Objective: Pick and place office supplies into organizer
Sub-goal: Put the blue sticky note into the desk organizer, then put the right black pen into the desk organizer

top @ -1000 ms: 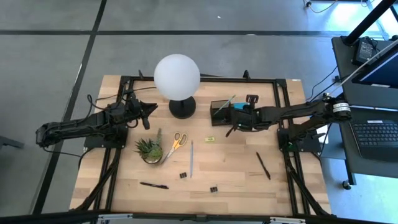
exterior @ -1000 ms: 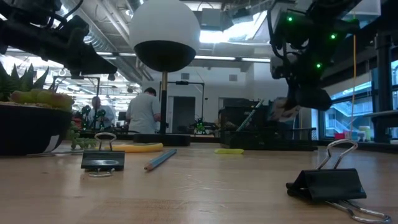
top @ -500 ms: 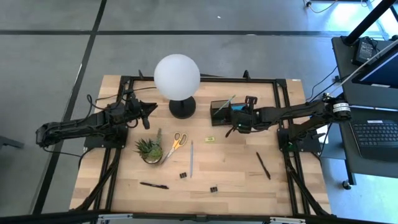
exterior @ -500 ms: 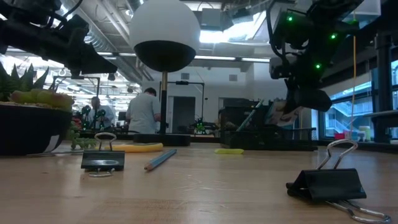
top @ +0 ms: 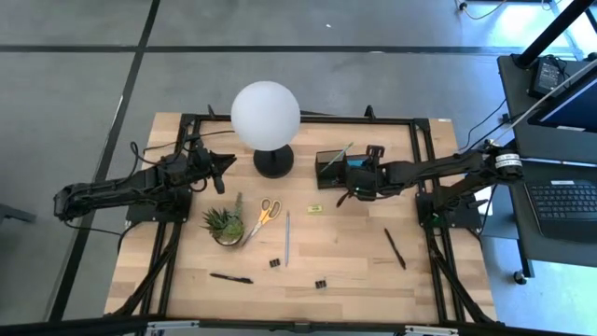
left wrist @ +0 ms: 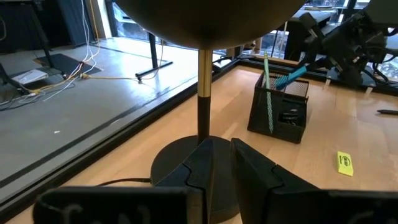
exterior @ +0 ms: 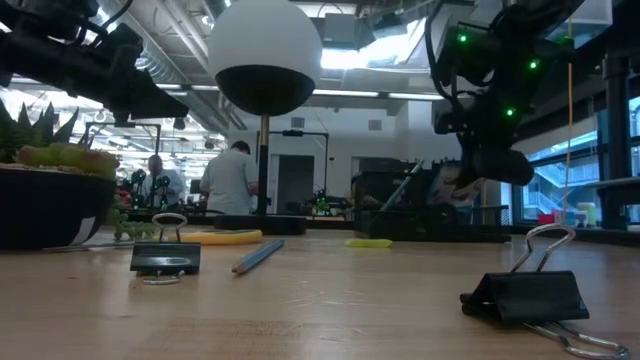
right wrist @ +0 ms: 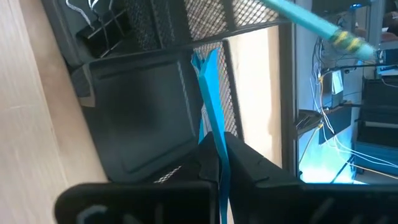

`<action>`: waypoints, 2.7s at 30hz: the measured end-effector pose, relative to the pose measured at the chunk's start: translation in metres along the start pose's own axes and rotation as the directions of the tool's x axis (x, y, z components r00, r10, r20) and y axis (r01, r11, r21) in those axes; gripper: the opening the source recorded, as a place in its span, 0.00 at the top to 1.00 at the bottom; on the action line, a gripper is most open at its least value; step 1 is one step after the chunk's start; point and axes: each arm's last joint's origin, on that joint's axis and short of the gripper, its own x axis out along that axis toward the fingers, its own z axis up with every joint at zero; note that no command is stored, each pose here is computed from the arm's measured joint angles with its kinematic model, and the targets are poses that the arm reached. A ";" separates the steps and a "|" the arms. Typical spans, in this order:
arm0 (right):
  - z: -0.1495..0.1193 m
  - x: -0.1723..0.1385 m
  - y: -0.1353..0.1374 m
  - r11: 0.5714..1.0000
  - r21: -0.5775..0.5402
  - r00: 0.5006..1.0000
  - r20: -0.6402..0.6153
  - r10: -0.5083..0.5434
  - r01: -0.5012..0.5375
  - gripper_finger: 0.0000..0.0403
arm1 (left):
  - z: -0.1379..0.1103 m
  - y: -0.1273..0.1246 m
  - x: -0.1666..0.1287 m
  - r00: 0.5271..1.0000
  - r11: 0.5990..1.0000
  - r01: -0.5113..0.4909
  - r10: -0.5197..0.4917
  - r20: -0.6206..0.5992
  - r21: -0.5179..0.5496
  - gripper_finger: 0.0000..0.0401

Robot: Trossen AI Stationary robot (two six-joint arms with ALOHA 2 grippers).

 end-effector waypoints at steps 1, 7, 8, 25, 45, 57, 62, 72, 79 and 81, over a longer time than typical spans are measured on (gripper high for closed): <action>0.001 0.001 0.000 1.000 0.001 1.000 0.001 0.000 0.000 0.96 | 0.000 0.000 0.000 1.000 1.000 0.000 0.000 0.000 0.000 0.88; 0.002 0.004 0.004 1.000 -0.007 1.000 -0.007 0.000 0.000 0.96 | 0.000 0.000 0.000 1.000 1.000 0.000 0.000 -0.001 0.000 0.88; 0.002 0.005 0.004 1.000 -0.012 1.000 -0.012 0.000 -0.001 0.96 | 0.000 0.000 0.000 1.000 1.000 0.000 0.000 -0.001 0.000 0.88; 0.003 0.021 0.018 0.997 -0.072 0.997 -0.079 0.004 -0.010 0.96 | 0.000 0.000 0.000 1.000 1.000 -0.001 0.001 -0.002 0.001 0.88; 0.002 0.022 0.017 0.998 -0.068 0.997 -0.083 0.004 -0.009 0.74 | 0.000 0.000 0.000 1.000 1.000 -0.001 0.001 -0.002 0.001 0.88; 0.002 0.022 0.017 0.996 -0.086 0.996 -0.085 0.002 -0.009 0.74 | 0.000 0.000 0.000 1.000 1.000 0.000 0.000 -0.002 0.001 0.88; 0.003 0.022 0.017 1.000 -0.010 0.997 -0.081 0.012 -0.013 0.74 | 0.000 0.000 0.000 1.000 1.000 0.000 0.000 -0.002 0.001 0.88; 0.002 0.021 0.023 0.973 -0.018 0.970 -0.080 0.228 -0.230 0.74 | -0.001 0.000 0.000 1.000 1.000 -0.001 0.001 -0.009 0.003 0.88; 0.002 0.020 0.022 0.972 -0.027 0.969 -0.088 0.231 -0.234 0.74 | -0.001 0.000 0.000 1.000 1.000 -0.001 0.001 -0.009 0.003 0.88; 0.006 0.016 0.019 0.971 -0.026 0.968 -0.089 0.233 -0.237 0.74 | -0.001 0.000 0.000 1.000 1.000 -0.001 0.001 -0.009 0.003 0.88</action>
